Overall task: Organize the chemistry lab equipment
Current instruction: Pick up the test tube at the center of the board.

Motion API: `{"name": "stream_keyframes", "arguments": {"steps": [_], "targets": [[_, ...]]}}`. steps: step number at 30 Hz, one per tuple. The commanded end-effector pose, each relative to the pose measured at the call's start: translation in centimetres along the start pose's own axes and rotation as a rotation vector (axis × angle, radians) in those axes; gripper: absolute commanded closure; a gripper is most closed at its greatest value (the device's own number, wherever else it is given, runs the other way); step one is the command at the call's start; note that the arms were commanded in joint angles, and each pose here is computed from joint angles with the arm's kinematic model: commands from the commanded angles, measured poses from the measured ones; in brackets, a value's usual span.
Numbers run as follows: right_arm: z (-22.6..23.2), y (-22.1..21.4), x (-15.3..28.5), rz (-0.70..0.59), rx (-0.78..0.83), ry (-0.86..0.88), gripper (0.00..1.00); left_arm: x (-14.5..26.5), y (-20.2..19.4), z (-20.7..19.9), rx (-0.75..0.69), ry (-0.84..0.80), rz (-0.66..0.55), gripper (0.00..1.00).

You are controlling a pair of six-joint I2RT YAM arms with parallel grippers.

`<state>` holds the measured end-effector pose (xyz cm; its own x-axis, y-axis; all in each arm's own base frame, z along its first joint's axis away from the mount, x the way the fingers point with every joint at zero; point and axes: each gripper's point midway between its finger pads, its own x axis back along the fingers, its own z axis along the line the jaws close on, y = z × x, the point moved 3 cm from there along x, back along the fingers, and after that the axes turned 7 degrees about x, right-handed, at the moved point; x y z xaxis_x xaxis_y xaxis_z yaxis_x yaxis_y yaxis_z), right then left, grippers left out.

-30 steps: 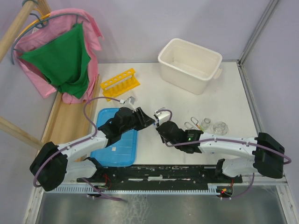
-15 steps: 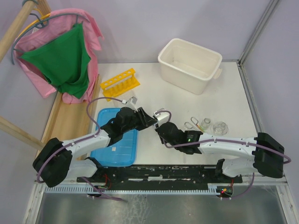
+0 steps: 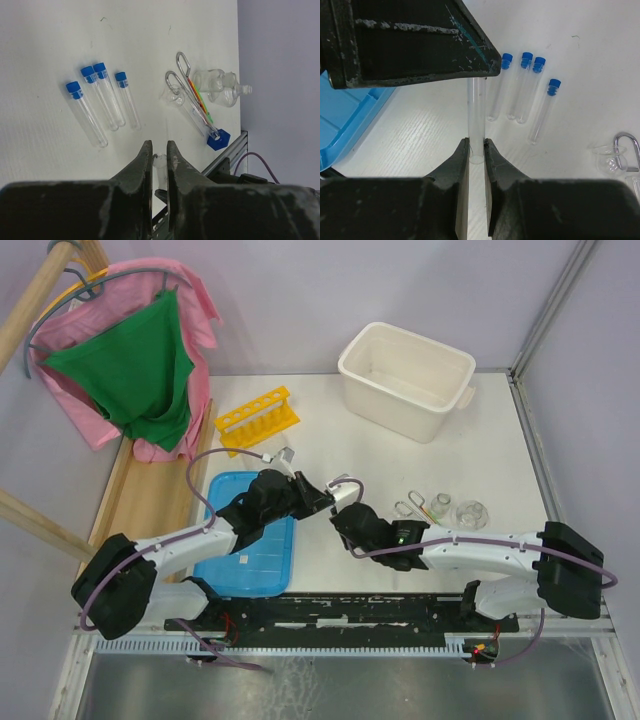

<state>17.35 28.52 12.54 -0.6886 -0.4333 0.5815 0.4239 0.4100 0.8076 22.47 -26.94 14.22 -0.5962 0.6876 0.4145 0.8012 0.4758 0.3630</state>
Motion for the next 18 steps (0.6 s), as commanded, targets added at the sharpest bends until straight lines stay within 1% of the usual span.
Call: {"name": "stream_keyframes", "arguments": {"steps": [1, 4, 11, 14, 15, 18], "targets": [[0.37, 1.92, 0.06, -0.055, -0.016, -0.004, 0.83, -0.15, -0.15, -0.78, -0.005, -0.031, 0.016, 0.94], [0.36, 1.9, 0.13, -0.056, -0.016, -0.005, 0.83, -0.21, -0.35, -0.5, -0.005, -0.022, 0.024, 0.88], [0.37, 1.88, -0.06, -0.053, -0.015, -0.01, 0.83, -0.19, -0.37, -0.62, -0.008, -0.025, 0.03, 0.84], [0.39, 1.78, -0.12, -0.05, -0.012, -0.013, 0.83, -0.18, -0.37, -0.55, -0.012, -0.02, 0.032, 0.81], [0.42, 1.73, -0.16, -0.049, -0.011, -0.012, 0.83, -0.18, -0.46, -0.5, -0.013, -0.02, 0.035, 0.81], [0.37, 1.65, -0.22, -0.047, -0.01, -0.016, 0.83, -0.2, -0.52, -0.37, -0.024, -0.018, 0.036, 0.95]]}}
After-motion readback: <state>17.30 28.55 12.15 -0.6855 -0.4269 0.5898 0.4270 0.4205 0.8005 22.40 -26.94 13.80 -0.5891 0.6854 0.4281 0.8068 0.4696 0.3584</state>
